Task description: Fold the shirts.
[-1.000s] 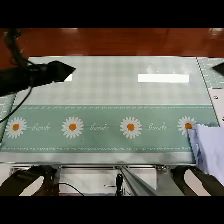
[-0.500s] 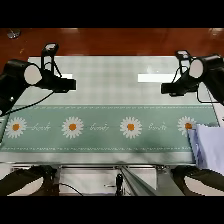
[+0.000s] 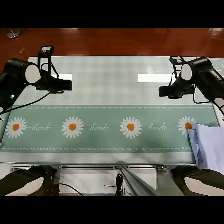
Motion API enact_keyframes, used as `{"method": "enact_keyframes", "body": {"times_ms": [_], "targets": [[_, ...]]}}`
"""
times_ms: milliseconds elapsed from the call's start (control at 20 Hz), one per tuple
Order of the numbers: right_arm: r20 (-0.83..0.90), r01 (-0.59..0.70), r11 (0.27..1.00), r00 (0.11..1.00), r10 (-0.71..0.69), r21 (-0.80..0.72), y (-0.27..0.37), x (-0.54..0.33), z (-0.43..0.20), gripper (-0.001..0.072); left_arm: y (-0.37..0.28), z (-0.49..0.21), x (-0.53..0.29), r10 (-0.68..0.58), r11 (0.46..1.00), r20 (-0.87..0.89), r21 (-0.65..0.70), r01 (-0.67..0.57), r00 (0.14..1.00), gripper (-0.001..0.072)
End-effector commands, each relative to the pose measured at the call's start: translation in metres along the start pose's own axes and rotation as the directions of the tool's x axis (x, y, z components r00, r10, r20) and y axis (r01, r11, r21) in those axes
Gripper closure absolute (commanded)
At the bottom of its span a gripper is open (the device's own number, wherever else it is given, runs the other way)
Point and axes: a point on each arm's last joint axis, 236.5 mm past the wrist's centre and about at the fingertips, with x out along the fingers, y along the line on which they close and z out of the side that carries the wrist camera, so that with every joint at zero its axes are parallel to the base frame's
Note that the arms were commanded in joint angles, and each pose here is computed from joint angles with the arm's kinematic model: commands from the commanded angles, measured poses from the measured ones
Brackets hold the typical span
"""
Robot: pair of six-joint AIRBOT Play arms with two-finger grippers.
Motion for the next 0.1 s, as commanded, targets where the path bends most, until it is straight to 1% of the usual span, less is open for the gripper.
{"method": "enact_keyframes", "body": {"times_ms": [0, 50], "targets": [[-0.002, 0.003, 1.000, 1.000, -0.003, 0.000, -0.0004, 0.0006, -0.0003, 0.0690, 0.0012, 0.0003, 0.0000, 0.004, 1.000, 0.000, -0.001, -0.004, 1.000, 0.0685], [-0.002, 0.003, 1.000, 1.000, -0.003, 0.000, -0.0004, 0.0006, -0.0003, 0.0690, 0.0012, 0.0003, 0.0000, 0.004, 1.000, 0.000, -0.001, -0.004, 1.000, 0.0685]]}}
